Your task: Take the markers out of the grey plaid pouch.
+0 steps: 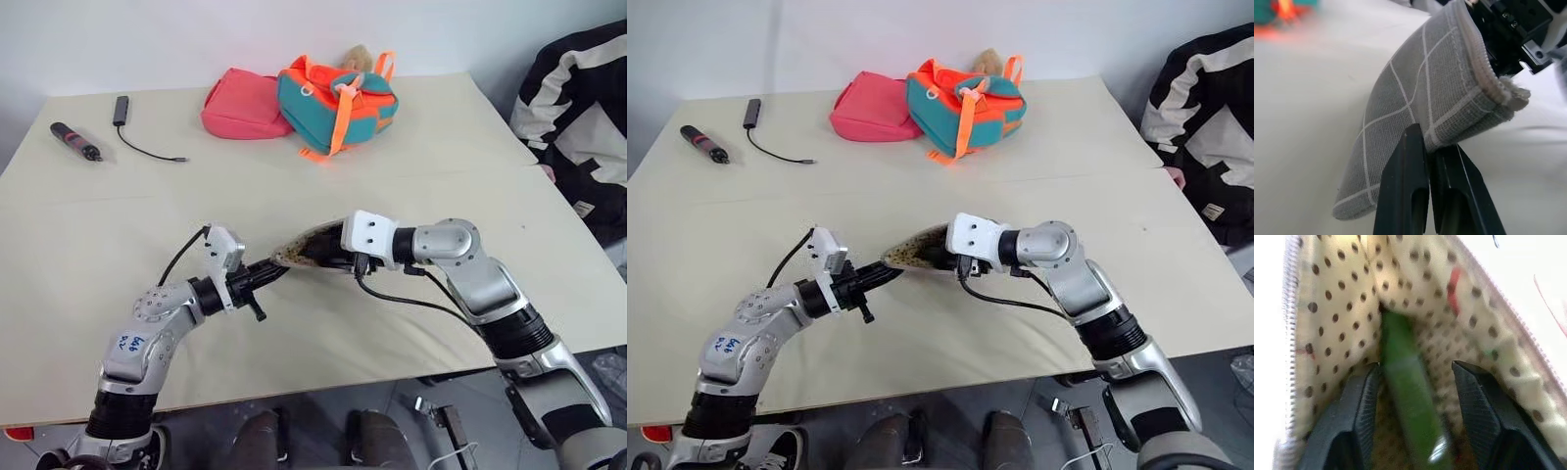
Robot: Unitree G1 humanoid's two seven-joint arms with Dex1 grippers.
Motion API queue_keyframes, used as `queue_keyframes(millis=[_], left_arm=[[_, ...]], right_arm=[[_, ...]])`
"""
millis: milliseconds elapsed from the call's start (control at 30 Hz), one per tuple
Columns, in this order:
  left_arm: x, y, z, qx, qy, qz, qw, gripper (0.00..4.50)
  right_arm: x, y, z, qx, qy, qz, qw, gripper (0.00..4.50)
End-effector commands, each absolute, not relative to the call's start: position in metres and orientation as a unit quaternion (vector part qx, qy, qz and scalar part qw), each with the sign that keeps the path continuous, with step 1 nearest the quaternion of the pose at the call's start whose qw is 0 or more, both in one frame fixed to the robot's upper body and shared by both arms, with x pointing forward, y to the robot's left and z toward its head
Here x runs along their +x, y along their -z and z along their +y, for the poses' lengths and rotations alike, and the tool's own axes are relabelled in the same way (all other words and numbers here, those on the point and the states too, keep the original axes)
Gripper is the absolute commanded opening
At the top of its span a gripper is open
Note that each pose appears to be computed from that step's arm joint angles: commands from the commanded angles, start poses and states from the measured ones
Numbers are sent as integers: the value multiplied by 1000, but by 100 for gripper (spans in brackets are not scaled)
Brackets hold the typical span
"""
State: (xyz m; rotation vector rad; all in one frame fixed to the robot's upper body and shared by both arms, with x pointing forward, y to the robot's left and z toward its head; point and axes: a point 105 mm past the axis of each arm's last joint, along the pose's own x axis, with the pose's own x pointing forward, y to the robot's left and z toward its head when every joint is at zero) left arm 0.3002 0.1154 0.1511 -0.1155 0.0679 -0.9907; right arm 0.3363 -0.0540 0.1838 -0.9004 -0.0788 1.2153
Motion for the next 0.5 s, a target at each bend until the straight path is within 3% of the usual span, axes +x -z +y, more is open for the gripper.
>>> queue_keyframes(millis=[33,300,500], left_arm=[[293,-180,111,-92,500,5,861,0],[275,-177,87,-196,554,56,807,0],[274,-172,95,-291,538,88,786,0]], right_arm=[[321,-201,-66,-470,-579,-22,666,242],[310,-215,-75,-500,-606,25,618,242],[313,-198,-73,-520,-612,71,591,242]])
